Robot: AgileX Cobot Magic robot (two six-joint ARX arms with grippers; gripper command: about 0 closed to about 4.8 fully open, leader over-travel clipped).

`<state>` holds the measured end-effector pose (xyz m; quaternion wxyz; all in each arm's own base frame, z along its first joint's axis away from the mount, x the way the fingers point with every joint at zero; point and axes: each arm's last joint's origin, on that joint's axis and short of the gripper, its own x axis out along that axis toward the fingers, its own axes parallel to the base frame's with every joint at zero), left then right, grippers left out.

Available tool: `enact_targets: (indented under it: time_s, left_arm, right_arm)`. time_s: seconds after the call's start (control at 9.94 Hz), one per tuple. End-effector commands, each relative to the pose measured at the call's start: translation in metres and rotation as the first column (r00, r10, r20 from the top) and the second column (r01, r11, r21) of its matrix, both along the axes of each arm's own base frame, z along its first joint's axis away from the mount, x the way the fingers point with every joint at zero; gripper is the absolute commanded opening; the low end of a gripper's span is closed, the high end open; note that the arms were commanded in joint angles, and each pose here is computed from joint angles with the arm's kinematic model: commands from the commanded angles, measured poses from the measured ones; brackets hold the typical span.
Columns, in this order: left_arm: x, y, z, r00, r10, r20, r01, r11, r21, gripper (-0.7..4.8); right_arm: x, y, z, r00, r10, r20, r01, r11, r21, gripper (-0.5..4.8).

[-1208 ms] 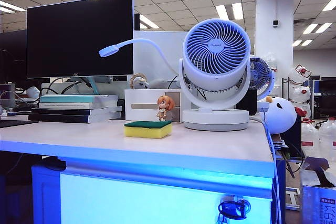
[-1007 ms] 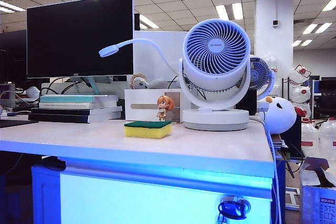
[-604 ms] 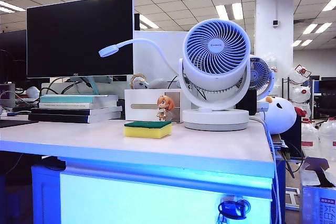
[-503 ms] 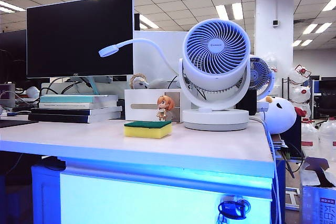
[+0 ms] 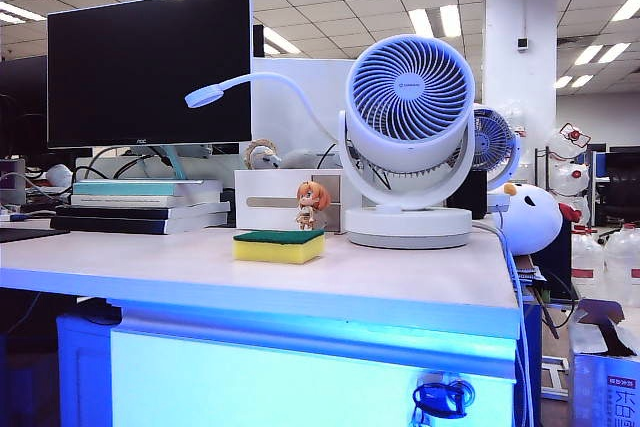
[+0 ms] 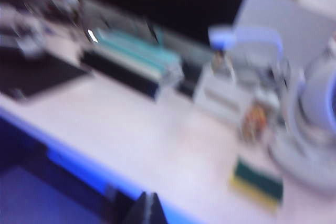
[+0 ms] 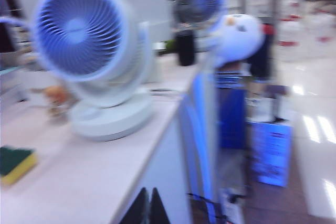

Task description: Open the drawer, place the cleaning sponge inside, then close the drawer.

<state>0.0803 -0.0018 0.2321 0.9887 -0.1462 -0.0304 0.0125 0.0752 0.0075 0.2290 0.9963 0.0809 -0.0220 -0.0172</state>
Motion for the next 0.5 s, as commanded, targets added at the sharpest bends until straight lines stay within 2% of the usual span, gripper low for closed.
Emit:
enact_targets:
  time_s: [0.1, 0.3, 0.5]
  left_arm:
    - [0.000, 0.002, 0.046, 0.997, 0.060, 0.048, -0.063, 0.997, 0.047, -0.05]
    - [0.008, 0.001, 0.074, 0.997, 0.063, 0.037, -0.066, 0.993, 0.098, -0.05]
    - [0.043, -0.001, 0.123, 0.995, 0.039, -0.089, -0.026, 0.989, 0.145, -0.05]
  right_arm:
    - [-0.007, -0.002, 0.034, 0.999, -0.040, 0.028, 0.040, 0.999, 0.012, -0.03]
    - [-0.007, -0.002, 0.056, 0.998, -0.040, 0.040, 0.039, 0.999, 0.016, -0.03]
    - [0.008, 0.002, 0.094, 1.000, 0.003, -0.011, -0.003, 0.999, 0.051, -0.02]
